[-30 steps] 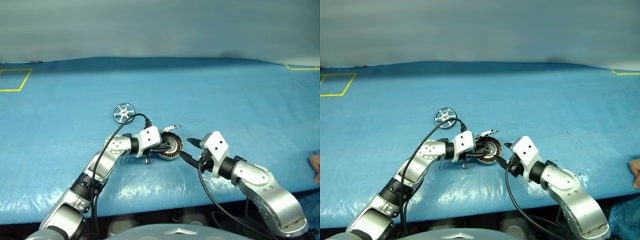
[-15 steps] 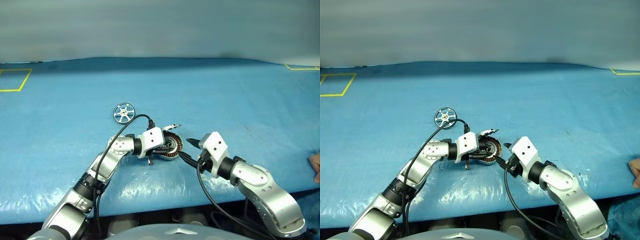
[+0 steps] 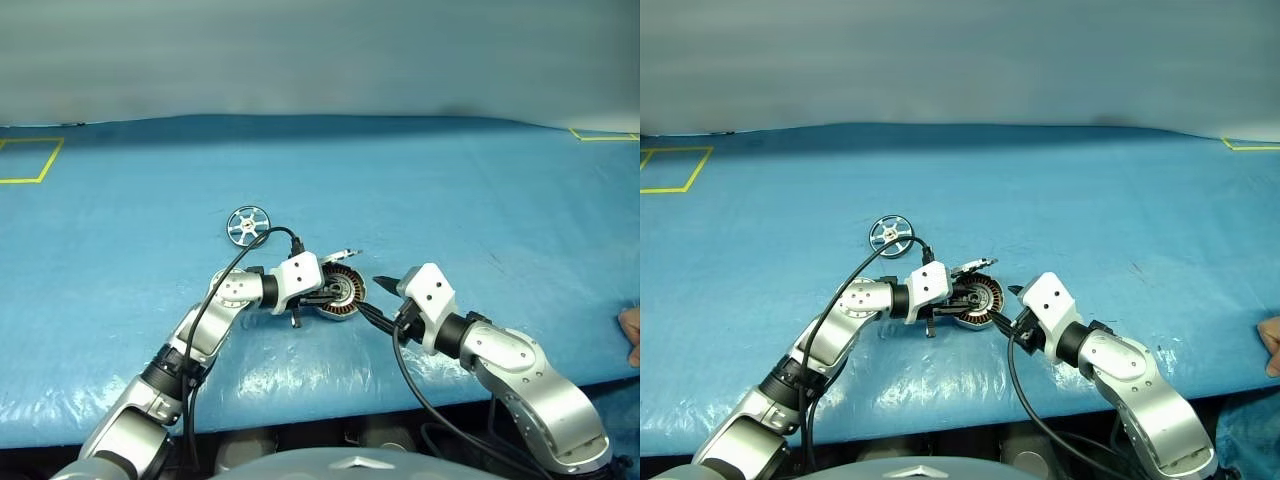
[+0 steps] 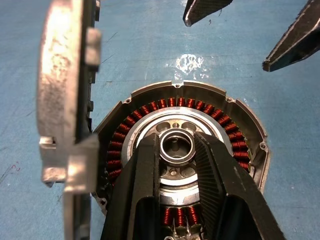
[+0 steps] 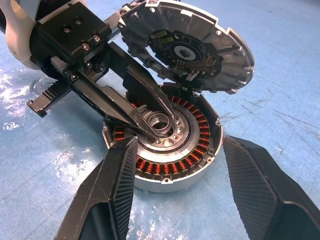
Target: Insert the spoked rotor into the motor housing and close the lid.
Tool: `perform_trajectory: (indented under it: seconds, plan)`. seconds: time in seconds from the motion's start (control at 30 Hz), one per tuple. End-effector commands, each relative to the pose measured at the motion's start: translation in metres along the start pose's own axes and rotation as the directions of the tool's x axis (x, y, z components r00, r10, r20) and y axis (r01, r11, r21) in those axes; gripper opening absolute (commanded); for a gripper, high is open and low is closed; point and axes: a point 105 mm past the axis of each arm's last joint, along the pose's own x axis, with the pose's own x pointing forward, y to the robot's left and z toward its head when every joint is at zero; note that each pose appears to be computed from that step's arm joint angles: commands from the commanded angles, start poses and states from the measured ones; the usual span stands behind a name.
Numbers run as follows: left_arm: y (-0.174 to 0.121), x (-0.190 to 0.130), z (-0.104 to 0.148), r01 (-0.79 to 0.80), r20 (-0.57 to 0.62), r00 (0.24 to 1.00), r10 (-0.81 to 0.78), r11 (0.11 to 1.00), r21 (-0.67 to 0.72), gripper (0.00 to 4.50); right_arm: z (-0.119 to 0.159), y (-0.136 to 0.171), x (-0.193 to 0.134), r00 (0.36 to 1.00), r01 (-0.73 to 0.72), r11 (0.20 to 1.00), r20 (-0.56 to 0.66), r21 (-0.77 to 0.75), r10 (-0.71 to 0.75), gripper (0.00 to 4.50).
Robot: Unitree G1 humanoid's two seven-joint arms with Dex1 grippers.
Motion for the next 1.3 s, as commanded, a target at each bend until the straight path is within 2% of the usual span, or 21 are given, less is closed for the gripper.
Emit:
perform_trajectory:
  seconds: [0.03,0.13,0.23,0.33,0.5,0.77,0.8,0.83,0.97,1.07,1.3]
  plan:
    - [-0.002,0.001,0.000,0.001,-0.007,1.000,-0.001,1.000,0.005,0.68,0.008,0.000,0.000,1.000,-0.002,1.000,0.030,-0.022,0.003,2.84]
    - [-0.006,0.002,0.002,0.019,0.011,1.000,-0.020,1.000,0.009,0.68,0.008,0.000,0.000,1.000,0.001,1.000,0.030,-0.023,0.000,2.84]
    - [-0.007,0.003,0.003,0.017,0.017,1.000,-0.018,1.000,0.017,1.65,0.007,0.000,0.000,1.000,0.001,1.000,0.026,-0.024,0.000,2.84]
    - [0.007,0.004,-0.003,-0.079,-0.028,0.996,0.080,0.997,0.005,2.61,0.007,0.001,0.000,1.000,-0.001,1.000,0.026,-0.022,0.002,2.84]
    - [0.017,-0.003,0.002,-0.130,0.012,0.991,0.130,0.992,-0.004,2.61,0.008,0.001,0.000,0.999,-0.004,1.000,0.031,-0.019,0.004,2.84]
    - [-0.029,-0.034,0.013,0.105,0.143,0.985,-0.096,0.993,-0.057,2.61,0.025,0.010,-0.002,0.990,-0.074,0.997,0.120,0.012,0.072,2.84]
    - [-0.032,-0.037,0.013,0.116,0.145,0.984,-0.106,0.991,-0.060,2.65,0.025,0.011,-0.002,0.989,-0.081,0.997,0.121,0.010,0.079,2.43]
    - [-0.033,-0.041,0.013,0.116,0.150,0.983,-0.103,0.990,-0.079,2.65,0.023,0.011,0.000,0.990,-0.084,0.996,0.113,0.006,0.082,2.24]
    - [-0.023,-0.052,-0.004,0.005,0.091,0.996,0.005,0.995,-0.104,2.65,0.012,0.010,0.012,0.993,-0.087,0.996,0.080,0.012,0.086,0.86]
    - [-0.018,-0.057,-0.006,-0.048,0.107,0.992,0.063,0.989,-0.139,2.65,0.011,0.006,0.020,0.993,-0.082,0.996,0.086,0.028,0.079,0.03]
    - [-0.015,-0.068,-0.011,-0.101,0.099,0.988,0.118,0.982,-0.162,2.65,0.006,0.002,0.037,0.993,-0.095,0.994,0.072,0.047,0.092,0.03]
